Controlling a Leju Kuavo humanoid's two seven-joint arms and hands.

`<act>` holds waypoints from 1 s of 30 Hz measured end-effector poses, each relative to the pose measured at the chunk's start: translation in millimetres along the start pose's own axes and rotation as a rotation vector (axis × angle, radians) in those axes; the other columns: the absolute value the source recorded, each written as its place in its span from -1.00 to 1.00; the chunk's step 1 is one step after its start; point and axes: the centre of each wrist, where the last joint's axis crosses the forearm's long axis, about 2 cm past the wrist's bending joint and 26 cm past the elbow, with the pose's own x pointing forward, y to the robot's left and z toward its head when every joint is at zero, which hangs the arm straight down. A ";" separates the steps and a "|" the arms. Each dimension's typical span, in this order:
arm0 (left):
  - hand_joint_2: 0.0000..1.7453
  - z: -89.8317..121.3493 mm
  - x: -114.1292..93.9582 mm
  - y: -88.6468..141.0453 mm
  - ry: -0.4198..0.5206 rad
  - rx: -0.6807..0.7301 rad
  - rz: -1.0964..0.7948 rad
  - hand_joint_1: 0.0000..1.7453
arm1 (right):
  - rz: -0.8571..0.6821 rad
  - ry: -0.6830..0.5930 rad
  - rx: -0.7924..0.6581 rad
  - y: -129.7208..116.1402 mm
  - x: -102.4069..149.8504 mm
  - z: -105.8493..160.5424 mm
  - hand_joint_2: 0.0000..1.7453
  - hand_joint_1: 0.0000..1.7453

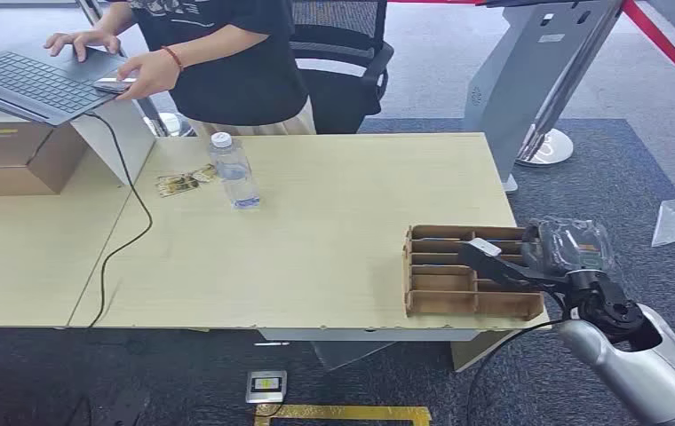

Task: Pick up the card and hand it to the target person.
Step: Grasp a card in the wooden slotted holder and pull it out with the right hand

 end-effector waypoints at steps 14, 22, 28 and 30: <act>1.00 0.1 0.1 -0.3 -0.011 -0.004 -0.012 -1.00 | 0.002 -0.008 0.006 0.9 2.2 -0.5 1.00 0.11; 1.00 0.1 0.1 -0.4 -0.014 -0.005 -0.015 -1.00 | 0.001 -0.017 0.005 0.8 4.9 -3.9 1.00 0.10; 1.00 0.1 0.1 -0.5 -0.015 -0.006 -0.017 -1.00 | -0.001 -0.029 0.003 0.7 7.2 -7.5 1.00 0.13; 1.00 0.1 0.1 -0.5 -0.015 -0.006 -0.018 -1.00 | -0.001 -0.032 0.001 0.4 7.5 -8.6 1.00 0.12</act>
